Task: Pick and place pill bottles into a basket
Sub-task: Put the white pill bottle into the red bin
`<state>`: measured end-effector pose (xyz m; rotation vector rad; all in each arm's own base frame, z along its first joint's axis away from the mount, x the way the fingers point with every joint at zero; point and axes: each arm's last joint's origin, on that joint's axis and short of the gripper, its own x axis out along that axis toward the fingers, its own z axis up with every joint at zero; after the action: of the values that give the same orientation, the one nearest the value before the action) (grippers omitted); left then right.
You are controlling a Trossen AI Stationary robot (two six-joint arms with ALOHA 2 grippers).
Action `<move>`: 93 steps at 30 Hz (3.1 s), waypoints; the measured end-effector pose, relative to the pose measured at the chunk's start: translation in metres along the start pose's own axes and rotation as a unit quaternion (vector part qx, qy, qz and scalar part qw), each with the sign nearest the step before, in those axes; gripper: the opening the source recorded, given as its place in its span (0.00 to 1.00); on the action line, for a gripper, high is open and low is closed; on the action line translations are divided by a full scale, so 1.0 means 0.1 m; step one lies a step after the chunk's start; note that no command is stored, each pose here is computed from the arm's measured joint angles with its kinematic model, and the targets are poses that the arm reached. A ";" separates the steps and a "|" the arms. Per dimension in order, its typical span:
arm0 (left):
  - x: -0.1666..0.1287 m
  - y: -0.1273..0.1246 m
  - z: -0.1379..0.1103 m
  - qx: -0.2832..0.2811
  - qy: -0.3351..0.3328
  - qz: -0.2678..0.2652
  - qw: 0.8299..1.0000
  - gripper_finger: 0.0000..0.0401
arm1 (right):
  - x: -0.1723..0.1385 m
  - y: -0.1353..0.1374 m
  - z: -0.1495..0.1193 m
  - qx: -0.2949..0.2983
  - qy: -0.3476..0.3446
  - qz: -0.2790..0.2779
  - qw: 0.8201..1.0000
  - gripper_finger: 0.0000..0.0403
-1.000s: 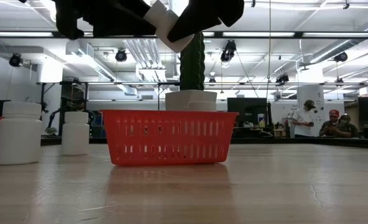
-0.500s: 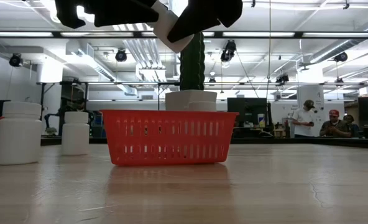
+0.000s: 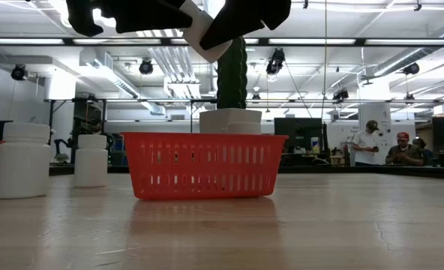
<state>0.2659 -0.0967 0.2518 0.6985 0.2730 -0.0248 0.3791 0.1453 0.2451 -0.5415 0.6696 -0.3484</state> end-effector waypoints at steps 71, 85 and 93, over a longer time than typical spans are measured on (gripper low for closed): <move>0.36 -0.07 -0.20 -0.026 0.160 -0.126 0.979 0.36 | -0.69 -0.41 -1.08 0.202 -0.333 0.198 0.899 0.28; 0.34 -0.10 -0.19 -0.052 0.150 -0.182 0.970 0.36 | -0.67 -0.41 -1.26 0.208 -0.368 0.207 0.882 0.26; 0.43 -0.15 -0.27 -0.048 0.173 -0.189 0.965 0.36 | -0.67 -0.41 -1.26 0.208 -0.369 0.206 0.882 0.23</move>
<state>0.2988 -0.0882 0.2118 0.5443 0.7372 -0.2528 0.2409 0.0987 0.2193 -0.0800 -0.0521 0.1308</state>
